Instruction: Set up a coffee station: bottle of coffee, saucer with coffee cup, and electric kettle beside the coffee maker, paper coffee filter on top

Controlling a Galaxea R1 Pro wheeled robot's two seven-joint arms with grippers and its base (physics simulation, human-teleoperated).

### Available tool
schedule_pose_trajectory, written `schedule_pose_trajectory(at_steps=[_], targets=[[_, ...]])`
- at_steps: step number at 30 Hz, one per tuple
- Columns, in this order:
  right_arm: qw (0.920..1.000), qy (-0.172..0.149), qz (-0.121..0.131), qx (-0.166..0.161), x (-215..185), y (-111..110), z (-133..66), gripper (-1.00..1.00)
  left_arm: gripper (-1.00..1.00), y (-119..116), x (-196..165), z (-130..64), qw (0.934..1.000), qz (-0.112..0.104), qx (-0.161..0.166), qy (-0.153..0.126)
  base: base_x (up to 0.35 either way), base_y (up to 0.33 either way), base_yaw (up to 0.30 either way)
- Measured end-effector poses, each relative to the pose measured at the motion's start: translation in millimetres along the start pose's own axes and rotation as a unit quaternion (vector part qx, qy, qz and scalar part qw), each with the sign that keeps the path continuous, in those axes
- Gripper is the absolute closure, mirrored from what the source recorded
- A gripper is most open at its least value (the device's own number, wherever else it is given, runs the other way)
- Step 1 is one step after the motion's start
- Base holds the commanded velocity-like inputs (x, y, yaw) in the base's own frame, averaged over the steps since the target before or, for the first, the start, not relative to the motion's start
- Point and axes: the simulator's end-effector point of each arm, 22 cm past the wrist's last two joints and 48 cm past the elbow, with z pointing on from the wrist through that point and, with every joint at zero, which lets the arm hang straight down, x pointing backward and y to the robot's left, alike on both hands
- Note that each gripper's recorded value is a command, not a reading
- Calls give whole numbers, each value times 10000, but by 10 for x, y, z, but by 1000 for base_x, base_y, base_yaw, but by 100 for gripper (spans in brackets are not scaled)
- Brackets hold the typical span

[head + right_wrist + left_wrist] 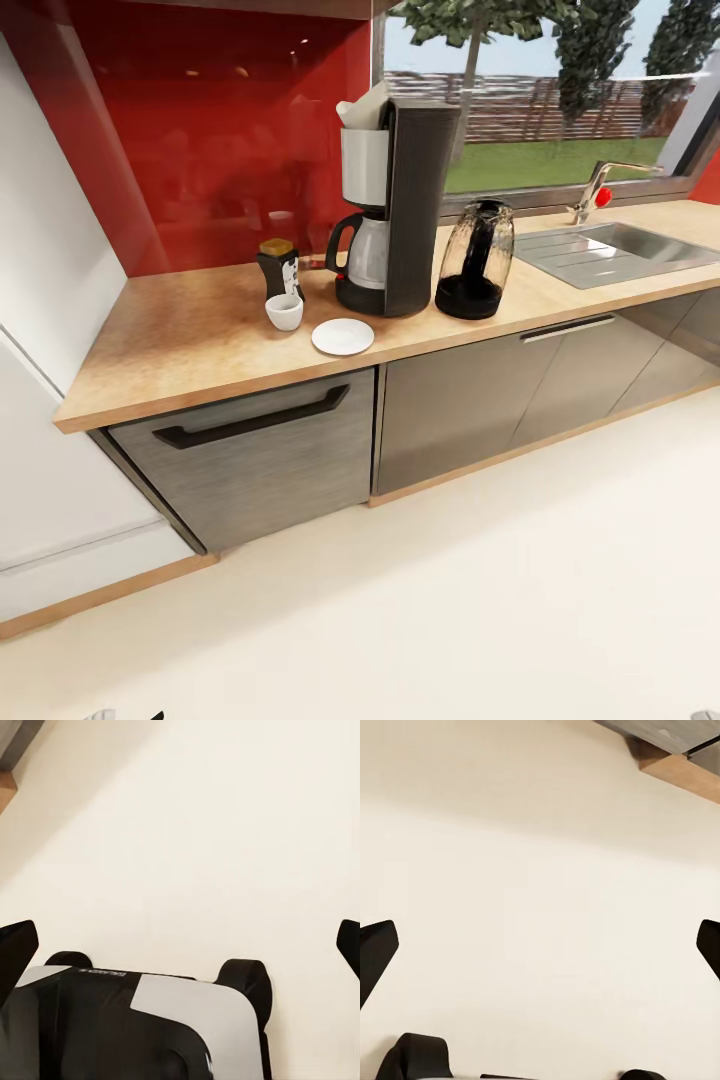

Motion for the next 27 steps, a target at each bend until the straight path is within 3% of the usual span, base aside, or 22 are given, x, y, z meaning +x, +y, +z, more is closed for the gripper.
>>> schedule_pose_trajectory(at_steps=[11,27], targets=[[10000,-3,-2,-25,4,9,-5,-100,-100,-1,2,0,10000,3,1,3,59,51,-8],[10000,-20,-8,-32,-11,14,-15,-100,-100,-13,-9,1,10000,12,15,-8,6,5,-160]])
